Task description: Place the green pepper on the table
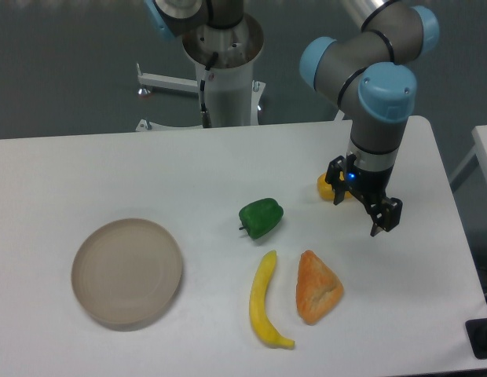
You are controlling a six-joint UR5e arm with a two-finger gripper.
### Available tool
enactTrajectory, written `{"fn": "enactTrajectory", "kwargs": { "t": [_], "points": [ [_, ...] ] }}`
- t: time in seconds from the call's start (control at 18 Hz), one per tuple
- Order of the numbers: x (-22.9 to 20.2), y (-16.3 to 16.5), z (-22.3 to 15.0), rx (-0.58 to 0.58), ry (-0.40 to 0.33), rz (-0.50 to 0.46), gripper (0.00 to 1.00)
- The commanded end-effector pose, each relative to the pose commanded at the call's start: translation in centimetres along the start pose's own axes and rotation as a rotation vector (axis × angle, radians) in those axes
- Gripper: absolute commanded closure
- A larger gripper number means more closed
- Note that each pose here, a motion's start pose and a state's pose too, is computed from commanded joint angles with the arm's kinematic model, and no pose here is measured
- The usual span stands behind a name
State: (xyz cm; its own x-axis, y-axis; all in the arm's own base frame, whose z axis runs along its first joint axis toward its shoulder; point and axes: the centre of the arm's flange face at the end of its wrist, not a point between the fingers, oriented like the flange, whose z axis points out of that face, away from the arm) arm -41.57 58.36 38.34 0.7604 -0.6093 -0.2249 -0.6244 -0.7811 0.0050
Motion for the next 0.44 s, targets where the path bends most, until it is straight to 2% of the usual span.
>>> {"fn": "enactTrajectory", "kwargs": {
  "t": [0.44],
  "points": [
    [-0.29,-0.02,0.01,-0.001,-0.005,-0.011,0.0]
  ]
}}
